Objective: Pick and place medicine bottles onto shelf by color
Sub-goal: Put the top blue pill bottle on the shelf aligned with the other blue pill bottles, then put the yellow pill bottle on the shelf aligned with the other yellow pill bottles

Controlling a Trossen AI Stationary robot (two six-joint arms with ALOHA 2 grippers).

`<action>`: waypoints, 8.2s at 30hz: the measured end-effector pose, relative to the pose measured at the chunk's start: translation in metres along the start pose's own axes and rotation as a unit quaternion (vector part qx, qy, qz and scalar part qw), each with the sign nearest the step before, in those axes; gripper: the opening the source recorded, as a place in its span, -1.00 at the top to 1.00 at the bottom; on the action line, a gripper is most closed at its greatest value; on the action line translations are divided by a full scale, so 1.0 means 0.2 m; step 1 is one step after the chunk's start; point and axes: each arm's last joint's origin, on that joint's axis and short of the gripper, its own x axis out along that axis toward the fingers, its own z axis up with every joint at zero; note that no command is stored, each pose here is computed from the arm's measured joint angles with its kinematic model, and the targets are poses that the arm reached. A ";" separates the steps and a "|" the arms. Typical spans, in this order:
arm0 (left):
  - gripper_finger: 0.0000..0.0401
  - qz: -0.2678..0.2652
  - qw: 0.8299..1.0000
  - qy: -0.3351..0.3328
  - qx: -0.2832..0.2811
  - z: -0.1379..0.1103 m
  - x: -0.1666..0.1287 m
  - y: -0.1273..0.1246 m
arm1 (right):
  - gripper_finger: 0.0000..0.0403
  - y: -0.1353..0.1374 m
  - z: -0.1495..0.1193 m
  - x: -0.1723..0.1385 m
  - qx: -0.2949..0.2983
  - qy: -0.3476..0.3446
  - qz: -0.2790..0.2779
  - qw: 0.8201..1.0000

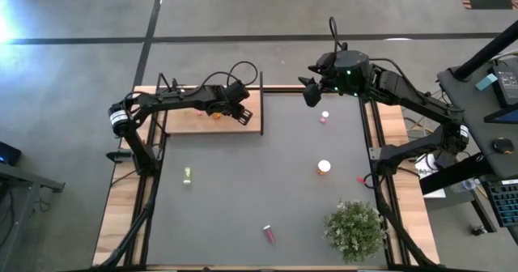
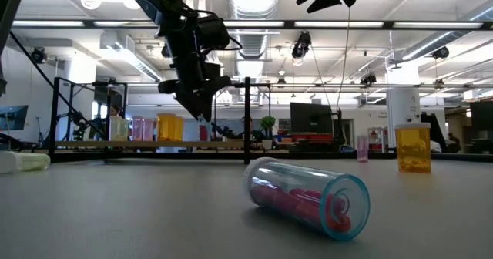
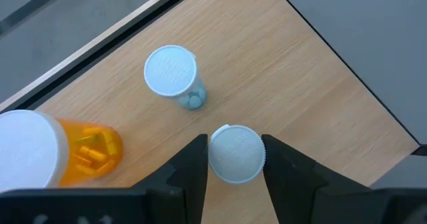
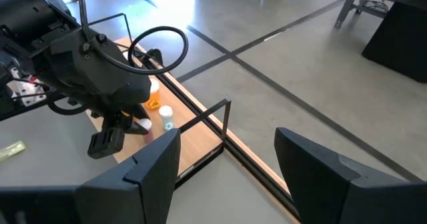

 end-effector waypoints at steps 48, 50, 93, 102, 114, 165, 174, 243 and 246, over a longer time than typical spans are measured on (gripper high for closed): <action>0.05 -0.114 0.968 -0.224 0.009 0.01 -0.71 -0.25 | -0.16 0.00 0.00 0.00 0.000 0.000 0.000 1.000; 0.05 -0.127 0.962 -0.241 0.006 0.02 -0.73 -0.29 | -0.16 0.00 0.00 0.00 0.000 0.000 0.000 1.000; 0.05 0.046 0.984 0.160 -0.064 -0.84 -0.91 -0.65 | -0.16 0.00 0.00 0.00 0.000 0.000 0.000 1.000; 0.05 0.078 0.977 0.160 -0.120 -0.97 -0.89 -0.45 | -0.16 0.00 0.00 0.00 0.000 0.000 0.000 1.000; 0.05 0.046 0.946 0.190 -0.259 -1.19 -0.66 -0.15 | -0.16 0.00 0.00 0.00 0.000 0.000 0.000 1.000; 0.50 -0.077 0.916 0.183 -0.350 -1.25 -0.35 -0.15 | -0.16 0.00 0.00 0.00 0.000 0.000 0.000 1.000; 0.50 -0.112 0.918 0.175 -0.338 -1.19 -0.34 -0.32 | -0.16 0.00 0.00 0.00 0.000 0.000 0.000 1.000; 0.16 -0.273 0.452 -0.047 0.848 -0.93 -0.20 -0.51 | -0.16 0.00 0.00 0.00 0.000 0.000 0.000 1.000; 0.16 -0.273 0.456 -0.038 0.846 -0.93 -0.17 -0.51 | -0.16 0.00 0.00 0.00 0.000 0.000 0.000 1.000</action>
